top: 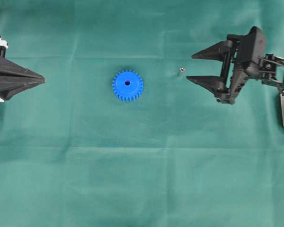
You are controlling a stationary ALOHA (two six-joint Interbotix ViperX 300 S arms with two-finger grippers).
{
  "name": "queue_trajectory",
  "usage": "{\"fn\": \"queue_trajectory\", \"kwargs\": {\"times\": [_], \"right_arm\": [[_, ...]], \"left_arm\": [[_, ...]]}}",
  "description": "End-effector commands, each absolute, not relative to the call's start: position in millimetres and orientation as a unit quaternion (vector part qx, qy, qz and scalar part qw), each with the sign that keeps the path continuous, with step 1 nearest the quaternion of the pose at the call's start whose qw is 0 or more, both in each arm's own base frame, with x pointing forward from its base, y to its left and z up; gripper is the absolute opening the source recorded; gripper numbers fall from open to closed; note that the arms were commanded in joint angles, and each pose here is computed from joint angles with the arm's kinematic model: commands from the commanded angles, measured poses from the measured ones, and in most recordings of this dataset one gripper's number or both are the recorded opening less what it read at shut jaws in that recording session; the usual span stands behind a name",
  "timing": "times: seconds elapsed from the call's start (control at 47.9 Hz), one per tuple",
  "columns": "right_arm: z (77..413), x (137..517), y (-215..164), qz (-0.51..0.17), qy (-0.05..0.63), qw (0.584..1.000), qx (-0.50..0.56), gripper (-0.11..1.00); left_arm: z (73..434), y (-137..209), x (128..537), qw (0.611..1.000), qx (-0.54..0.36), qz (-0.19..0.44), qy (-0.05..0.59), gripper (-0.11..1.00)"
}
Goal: Insert the shaft placed at a random location into the center hole of the medium gear at another random location.
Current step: 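Move the right gripper left toward the silver shaft, then lower the right gripper and close it on the silver shaft, then lift the shaft upright with the right gripper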
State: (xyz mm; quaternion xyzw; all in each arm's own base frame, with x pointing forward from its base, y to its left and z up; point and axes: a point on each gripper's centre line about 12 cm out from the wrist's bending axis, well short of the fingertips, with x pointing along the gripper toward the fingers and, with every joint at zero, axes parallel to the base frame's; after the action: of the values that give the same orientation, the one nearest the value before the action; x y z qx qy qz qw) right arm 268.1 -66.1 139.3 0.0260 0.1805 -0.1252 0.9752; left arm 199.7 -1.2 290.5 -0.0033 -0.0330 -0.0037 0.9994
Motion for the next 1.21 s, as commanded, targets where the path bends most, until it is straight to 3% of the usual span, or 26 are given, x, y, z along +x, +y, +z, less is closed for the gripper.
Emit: {"fn": "queue_trajectory", "kwargs": {"times": [0.0,0.355,0.689,0.793,1.001,1.189], "right_arm": [[138,277,-71,-0.135,0.168,0.976,0.035,0.79],[106,291,-81,-0.151,0.201,0.967,0.045,0.79],[102,294,-83,-0.152,0.207,0.965,0.046,0.75],[101,294,-83,-0.152,0.207,0.965,0.046,0.66],[100,293,-83,-0.151,0.211,0.965,0.044,0.15],[101,293,-83,-0.151,0.211,0.965,0.044,0.13]], "left_arm": [[299,0,202,0.999,-0.001,-0.002,-0.042,0.0],[297,-1,202,0.999,-0.001,-0.003,-0.038,0.0],[297,-1,202,0.999,-0.002,-0.003,-0.035,0.0],[297,-1,202,0.999,-0.002,-0.003,-0.035,0.0],[297,-1,202,0.999,-0.001,-0.002,-0.035,0.0],[297,-1,202,0.999,-0.002,-0.003,-0.035,0.0]]}}
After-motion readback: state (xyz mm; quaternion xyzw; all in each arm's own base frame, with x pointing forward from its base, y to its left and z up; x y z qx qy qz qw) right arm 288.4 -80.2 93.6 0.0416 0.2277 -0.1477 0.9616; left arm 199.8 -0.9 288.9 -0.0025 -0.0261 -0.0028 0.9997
